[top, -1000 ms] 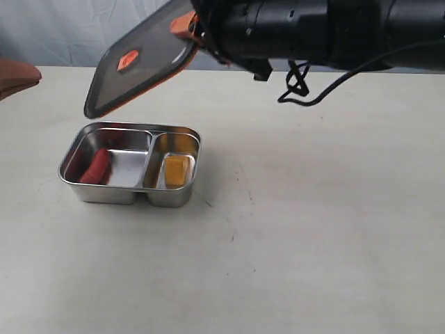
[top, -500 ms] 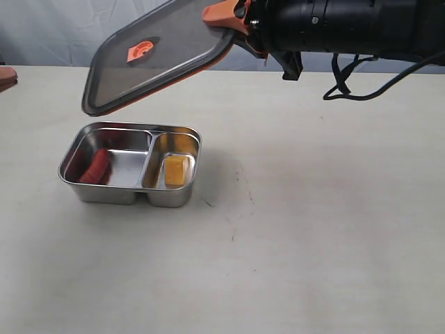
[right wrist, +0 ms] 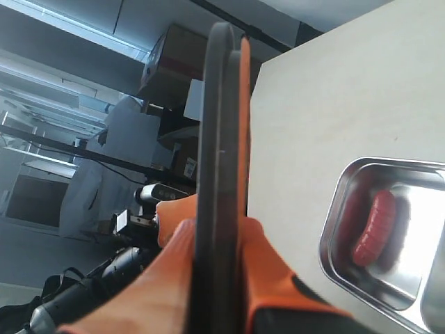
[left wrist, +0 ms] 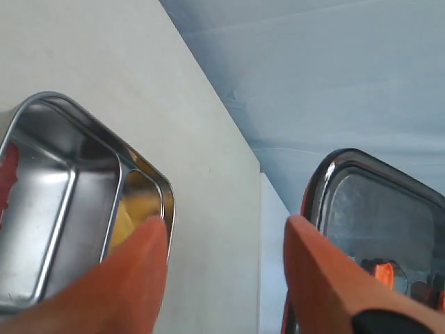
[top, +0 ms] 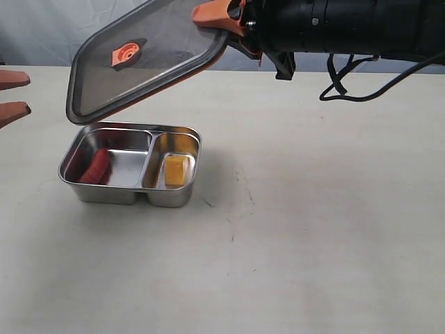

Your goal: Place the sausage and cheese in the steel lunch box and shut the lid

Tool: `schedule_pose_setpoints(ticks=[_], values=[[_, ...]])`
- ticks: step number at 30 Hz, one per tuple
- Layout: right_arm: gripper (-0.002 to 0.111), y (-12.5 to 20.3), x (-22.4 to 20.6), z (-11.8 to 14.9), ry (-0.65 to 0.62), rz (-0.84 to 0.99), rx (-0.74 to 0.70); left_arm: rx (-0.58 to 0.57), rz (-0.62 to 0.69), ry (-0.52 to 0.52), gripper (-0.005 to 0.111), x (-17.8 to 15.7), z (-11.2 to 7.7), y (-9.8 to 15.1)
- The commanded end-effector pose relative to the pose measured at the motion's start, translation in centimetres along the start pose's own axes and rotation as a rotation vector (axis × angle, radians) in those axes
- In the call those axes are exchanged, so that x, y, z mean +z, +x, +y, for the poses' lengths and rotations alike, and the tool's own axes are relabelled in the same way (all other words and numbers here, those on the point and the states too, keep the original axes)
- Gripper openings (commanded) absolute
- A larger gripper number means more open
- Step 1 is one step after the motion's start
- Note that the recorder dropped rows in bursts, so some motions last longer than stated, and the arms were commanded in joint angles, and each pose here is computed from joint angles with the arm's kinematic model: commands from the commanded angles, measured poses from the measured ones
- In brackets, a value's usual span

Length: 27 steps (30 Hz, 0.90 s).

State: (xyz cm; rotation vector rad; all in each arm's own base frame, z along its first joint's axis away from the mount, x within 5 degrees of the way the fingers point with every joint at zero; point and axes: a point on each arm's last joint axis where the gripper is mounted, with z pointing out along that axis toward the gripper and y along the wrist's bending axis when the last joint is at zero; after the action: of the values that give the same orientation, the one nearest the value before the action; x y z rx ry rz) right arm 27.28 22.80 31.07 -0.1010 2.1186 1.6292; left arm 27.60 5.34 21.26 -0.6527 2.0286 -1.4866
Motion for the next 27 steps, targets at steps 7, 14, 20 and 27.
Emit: schedule_pose_setpoints(ticks=[7,14,20,27], values=[[-0.001,0.1,-0.3,0.3,-0.023,0.011,-0.007,0.028,0.060,0.098,0.050,2.4,-3.2,1.9],[-0.001,0.3,-0.3,0.6,-0.049,0.036,-0.005,0.020,0.050,0.112,0.050,2.6,-3.4,1.9],[-0.001,0.4,-0.2,0.6,-0.055,0.043,-0.006,0.046,0.092,0.128,0.050,3.6,-3.9,2.7],[-0.001,0.6,-0.2,0.8,-0.076,0.063,-0.004,0.068,0.117,0.155,0.050,4.6,-4.4,3.5]])
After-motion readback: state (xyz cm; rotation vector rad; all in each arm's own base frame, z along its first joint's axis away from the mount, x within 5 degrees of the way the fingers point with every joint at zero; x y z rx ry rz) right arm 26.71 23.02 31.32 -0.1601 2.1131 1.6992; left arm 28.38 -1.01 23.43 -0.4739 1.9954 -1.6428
